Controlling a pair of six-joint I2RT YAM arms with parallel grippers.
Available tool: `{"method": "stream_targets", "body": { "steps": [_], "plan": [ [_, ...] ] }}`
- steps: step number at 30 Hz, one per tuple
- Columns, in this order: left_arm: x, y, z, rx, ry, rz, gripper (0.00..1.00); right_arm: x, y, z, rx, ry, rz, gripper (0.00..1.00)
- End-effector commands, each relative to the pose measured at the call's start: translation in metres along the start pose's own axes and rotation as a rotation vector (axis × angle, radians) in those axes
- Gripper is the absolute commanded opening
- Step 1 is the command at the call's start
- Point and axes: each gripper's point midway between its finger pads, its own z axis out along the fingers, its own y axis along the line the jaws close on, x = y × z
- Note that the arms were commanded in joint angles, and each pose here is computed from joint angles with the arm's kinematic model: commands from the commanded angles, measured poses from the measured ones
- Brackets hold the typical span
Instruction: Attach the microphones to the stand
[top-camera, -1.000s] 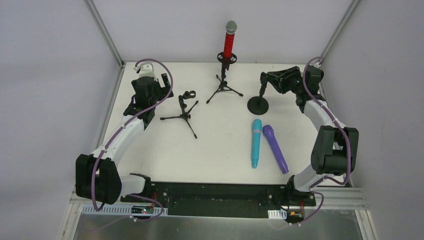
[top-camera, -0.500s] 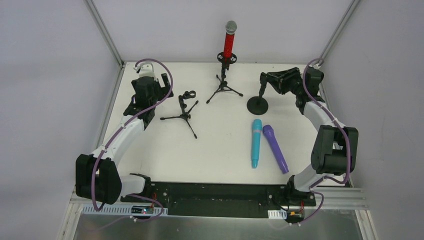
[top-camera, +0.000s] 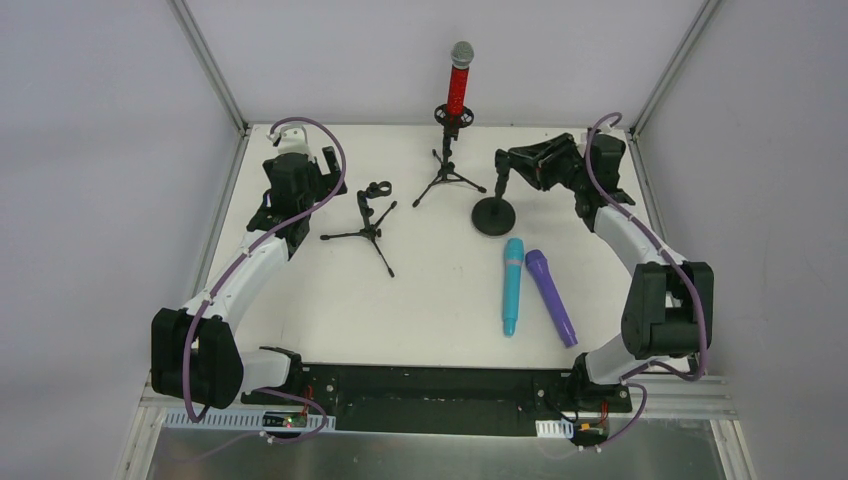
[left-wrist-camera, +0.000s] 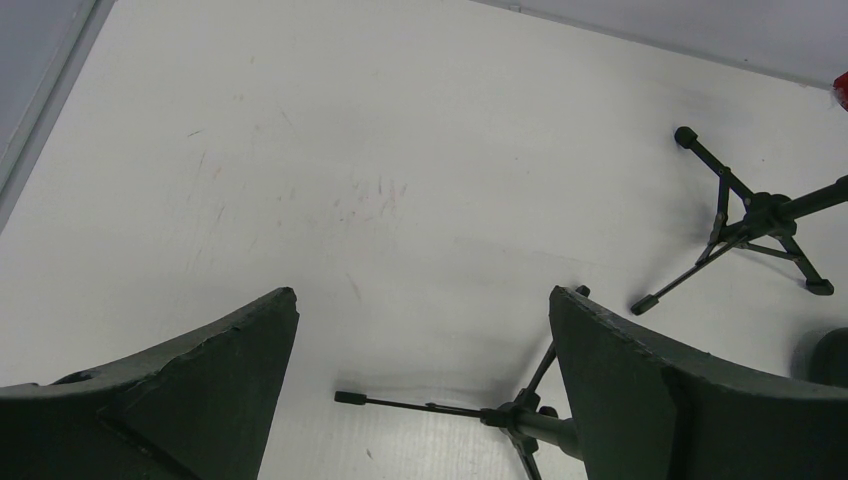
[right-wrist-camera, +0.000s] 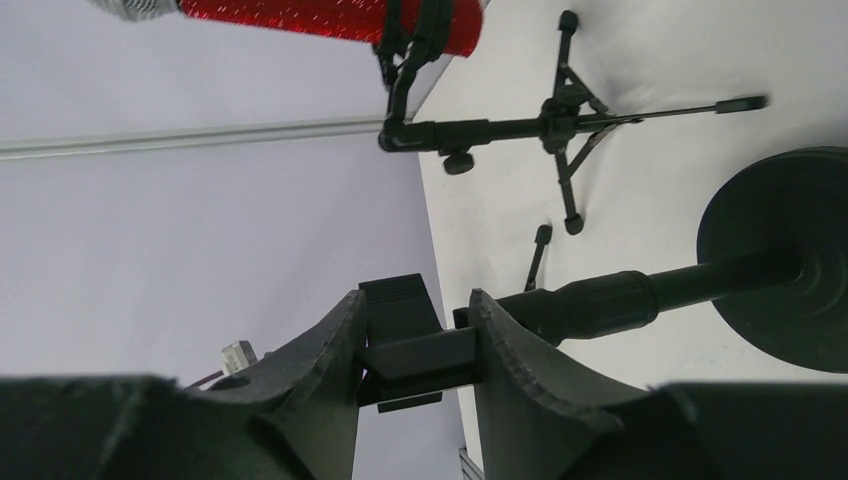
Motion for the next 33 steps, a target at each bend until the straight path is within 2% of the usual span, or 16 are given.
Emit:
{"method": "stream_targets", "body": {
  "steps": [1,13,25,33],
  "plan": [
    [-0.014,-0.006,-0.001,0.031,-0.044,-0.001,0.96,0.021,0.082,-0.031,-0.208,0.018,-0.109,0.0],
    [-0.015,-0.007,-0.002,0.037,-0.045,-0.003,0.95,0.075,0.098,-0.041,-0.239,0.08,-0.106,0.0],
    [-0.013,-0.008,-0.001,0.043,-0.041,-0.002,0.95,0.151,0.078,-0.028,-0.197,0.176,-0.122,0.0],
    [-0.013,-0.009,-0.001,0.047,-0.041,-0.001,0.95,0.166,0.064,-0.02,-0.174,0.224,-0.113,0.0]
  ]
}}
